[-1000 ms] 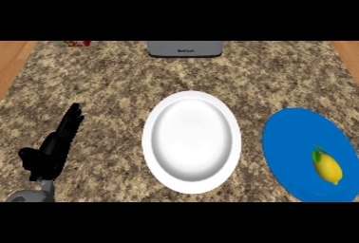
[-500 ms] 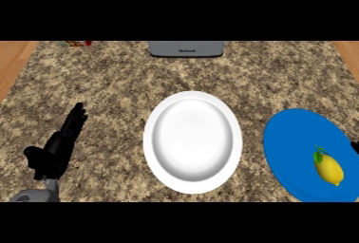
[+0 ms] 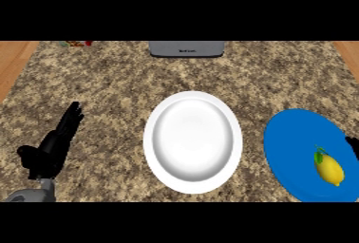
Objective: Pick the lemon from the plate and place it in the plate
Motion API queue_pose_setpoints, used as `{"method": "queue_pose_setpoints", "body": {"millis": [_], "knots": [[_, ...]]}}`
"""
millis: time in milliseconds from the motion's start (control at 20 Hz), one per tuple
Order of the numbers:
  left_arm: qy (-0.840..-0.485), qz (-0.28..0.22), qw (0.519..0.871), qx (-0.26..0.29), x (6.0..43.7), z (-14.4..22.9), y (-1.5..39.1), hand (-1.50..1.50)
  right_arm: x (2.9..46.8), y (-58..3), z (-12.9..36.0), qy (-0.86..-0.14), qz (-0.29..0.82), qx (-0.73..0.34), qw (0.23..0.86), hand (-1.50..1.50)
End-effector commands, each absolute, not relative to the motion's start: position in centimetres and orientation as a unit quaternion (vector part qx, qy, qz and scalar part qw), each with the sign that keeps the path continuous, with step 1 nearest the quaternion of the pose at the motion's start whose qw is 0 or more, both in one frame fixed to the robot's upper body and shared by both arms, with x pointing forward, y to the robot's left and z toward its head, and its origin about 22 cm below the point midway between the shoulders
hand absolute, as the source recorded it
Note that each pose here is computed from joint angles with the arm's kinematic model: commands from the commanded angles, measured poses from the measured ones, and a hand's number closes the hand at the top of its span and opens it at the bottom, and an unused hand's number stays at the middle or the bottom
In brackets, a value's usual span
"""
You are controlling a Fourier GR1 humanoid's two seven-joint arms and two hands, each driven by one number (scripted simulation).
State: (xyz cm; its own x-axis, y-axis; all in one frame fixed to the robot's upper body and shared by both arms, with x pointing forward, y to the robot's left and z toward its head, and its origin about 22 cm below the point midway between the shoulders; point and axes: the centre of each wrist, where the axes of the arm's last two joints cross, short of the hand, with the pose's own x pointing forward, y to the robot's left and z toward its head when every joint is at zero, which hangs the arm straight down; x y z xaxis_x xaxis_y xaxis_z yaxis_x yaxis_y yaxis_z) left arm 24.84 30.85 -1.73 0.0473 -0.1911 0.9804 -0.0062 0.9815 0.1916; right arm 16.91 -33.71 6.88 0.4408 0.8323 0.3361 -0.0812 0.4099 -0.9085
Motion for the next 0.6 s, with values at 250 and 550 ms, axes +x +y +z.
{"method": "queue_pose_setpoints", "body": {"millis": [250,550], "knots": [[-0.687,-0.063,0.721,0.073,24.1,-3.3,29.2,0.00,18.4,-33.0,4.3,-0.402,0.325,-0.446,0.731,-1.50],[-0.690,-0.055,0.718,0.072,25.8,-1.6,29.8,0.00,19.5,-35.3,4.2,-0.370,0.332,-0.464,0.733,-1.50]]}}
